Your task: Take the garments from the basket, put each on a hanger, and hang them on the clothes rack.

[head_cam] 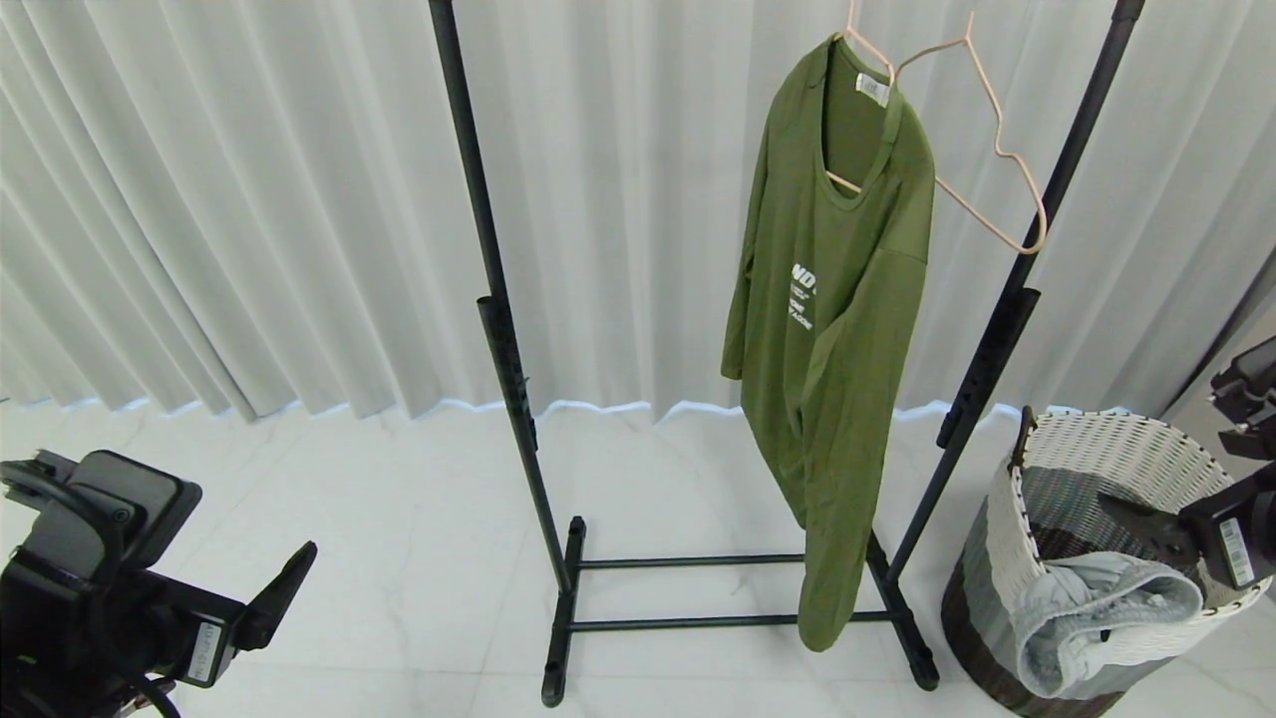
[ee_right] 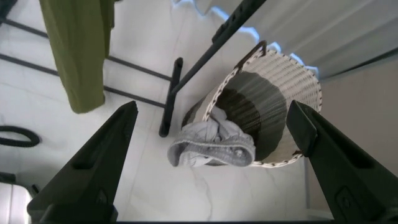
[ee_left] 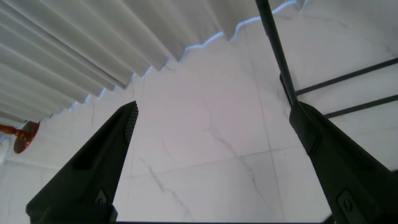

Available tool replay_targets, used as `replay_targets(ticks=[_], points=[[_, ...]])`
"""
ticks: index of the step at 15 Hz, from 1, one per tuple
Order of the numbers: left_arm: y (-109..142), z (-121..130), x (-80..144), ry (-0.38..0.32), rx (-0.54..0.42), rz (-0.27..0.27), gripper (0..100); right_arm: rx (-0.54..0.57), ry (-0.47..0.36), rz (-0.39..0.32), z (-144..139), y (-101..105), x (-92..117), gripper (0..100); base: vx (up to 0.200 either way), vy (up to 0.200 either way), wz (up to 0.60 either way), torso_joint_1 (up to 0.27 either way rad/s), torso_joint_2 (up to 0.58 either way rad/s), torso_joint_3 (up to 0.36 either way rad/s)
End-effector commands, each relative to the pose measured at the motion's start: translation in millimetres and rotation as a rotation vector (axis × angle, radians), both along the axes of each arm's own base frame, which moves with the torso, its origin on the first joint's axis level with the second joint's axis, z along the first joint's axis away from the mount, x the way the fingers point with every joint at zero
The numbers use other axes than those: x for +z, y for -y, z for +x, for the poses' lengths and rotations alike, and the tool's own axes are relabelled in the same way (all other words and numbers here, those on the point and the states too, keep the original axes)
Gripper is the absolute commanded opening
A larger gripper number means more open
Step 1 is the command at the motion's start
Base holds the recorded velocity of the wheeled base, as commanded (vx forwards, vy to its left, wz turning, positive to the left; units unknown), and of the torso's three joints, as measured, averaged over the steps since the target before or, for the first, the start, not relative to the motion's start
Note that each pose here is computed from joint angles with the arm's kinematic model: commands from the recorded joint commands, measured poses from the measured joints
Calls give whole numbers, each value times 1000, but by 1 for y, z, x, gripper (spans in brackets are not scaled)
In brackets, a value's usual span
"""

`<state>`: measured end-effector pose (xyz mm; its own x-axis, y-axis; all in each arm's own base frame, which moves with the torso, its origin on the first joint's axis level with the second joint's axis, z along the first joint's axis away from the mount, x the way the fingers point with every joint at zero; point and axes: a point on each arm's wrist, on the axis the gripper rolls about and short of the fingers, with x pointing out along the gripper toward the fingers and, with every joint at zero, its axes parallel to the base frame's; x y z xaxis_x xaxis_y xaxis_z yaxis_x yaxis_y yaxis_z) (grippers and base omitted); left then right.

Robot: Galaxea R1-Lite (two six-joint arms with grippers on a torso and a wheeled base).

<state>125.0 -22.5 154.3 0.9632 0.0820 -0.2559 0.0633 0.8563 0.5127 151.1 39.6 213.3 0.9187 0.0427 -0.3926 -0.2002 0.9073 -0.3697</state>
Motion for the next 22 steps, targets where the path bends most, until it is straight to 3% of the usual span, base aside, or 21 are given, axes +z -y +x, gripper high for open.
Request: replay_targets(ticks=[1,6,18,22], points=[[0,0,0,2,1,2,100,2,-8,-7,-1,0,-4,100,0,0,0,-100,271,183],[0,-1,0,3,-4,1,100,2,-22,-11,-2,1,-8,100,0,0,0,-19,62,43],[1,-1,-1,1,-13,0,100,-9,-41,-17,-4,3,-14,100,0,-200,0,0,5,4],[1,0,-1,-3,-13,3,100,-63,-53,-21,-5,12,-19,100,0,-200,0,4,5,5]])
